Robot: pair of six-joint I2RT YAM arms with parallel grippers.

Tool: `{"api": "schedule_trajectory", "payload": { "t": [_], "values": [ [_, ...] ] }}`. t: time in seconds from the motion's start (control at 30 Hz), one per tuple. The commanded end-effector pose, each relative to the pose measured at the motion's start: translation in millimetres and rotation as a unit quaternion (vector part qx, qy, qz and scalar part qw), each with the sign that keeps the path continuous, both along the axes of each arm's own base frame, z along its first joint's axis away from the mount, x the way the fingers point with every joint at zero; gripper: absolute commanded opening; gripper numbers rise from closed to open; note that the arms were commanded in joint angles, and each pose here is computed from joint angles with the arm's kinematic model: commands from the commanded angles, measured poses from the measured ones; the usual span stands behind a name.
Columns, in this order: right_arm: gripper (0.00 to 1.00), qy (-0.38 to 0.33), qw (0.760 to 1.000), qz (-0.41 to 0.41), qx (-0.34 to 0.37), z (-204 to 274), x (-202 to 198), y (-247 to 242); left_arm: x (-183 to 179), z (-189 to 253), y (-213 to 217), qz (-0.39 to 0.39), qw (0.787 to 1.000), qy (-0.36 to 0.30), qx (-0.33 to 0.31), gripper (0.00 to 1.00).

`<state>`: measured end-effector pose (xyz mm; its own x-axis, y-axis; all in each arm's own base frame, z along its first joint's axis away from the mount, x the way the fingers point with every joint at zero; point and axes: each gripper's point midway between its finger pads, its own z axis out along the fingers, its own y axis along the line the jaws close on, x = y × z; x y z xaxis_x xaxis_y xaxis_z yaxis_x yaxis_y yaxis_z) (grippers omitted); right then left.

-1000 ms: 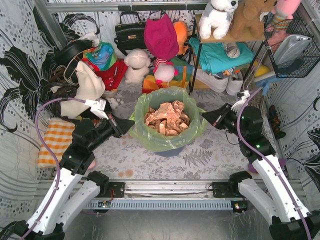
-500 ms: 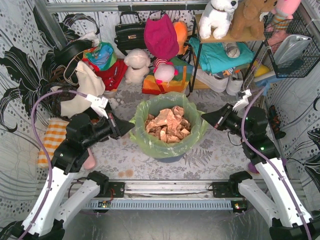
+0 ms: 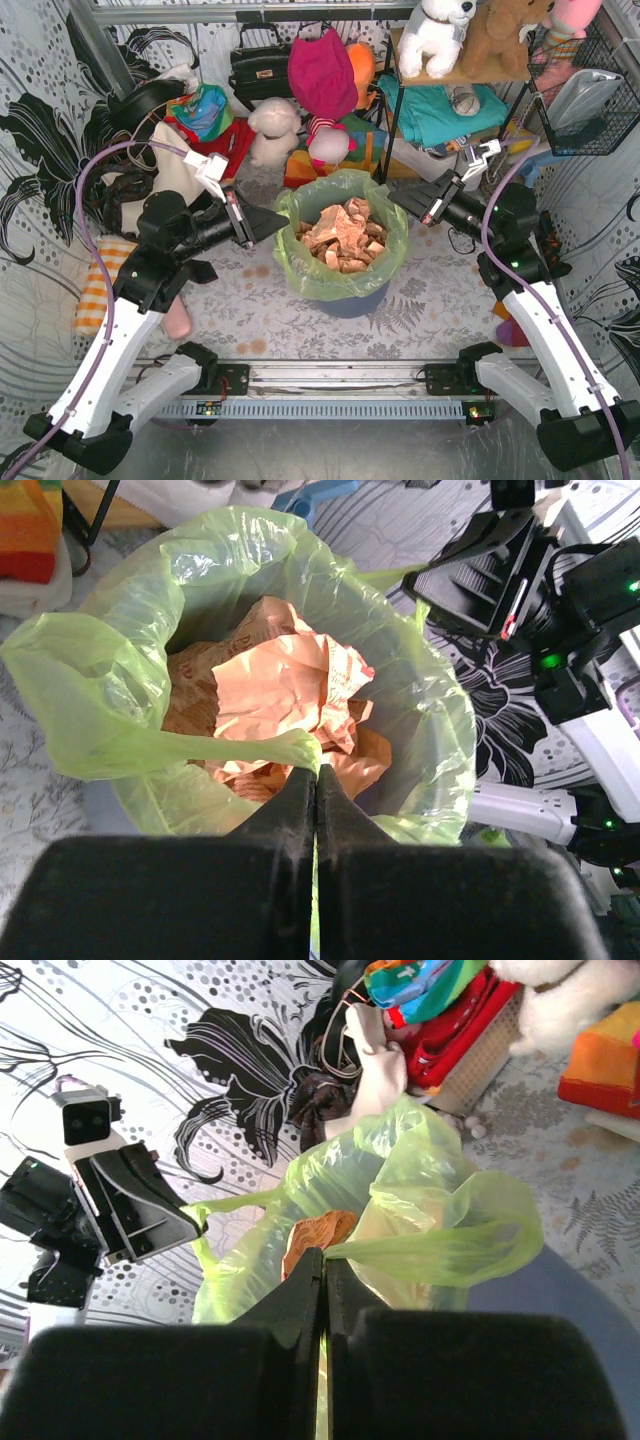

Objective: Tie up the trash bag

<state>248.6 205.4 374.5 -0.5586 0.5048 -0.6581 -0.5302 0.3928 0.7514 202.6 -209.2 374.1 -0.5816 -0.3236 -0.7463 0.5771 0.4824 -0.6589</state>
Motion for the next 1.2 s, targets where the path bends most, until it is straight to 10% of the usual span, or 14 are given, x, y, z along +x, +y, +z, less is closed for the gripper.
{"api": "schedule_trajectory", "payload": {
  "t": [0.0, 0.73, 1.17],
  "values": [
    [0.00, -0.070, 0.996, 0.029, 0.036, 43, -10, 4, 6, 49, -1, 0.006, 0.997, -0.068, -0.046, 0.00],
    [0.00, 0.158, 0.957, -0.192, -0.149, -132, 11, -66, 38, -91, 62, 0.222, 0.970, 0.067, 0.078, 0.00],
    [0.00, 0.236, 0.924, -0.146, -0.264, -212, -16, -76, 23, -186, 78, 0.223, 0.939, 0.177, 0.192, 0.00]
  ]
}}
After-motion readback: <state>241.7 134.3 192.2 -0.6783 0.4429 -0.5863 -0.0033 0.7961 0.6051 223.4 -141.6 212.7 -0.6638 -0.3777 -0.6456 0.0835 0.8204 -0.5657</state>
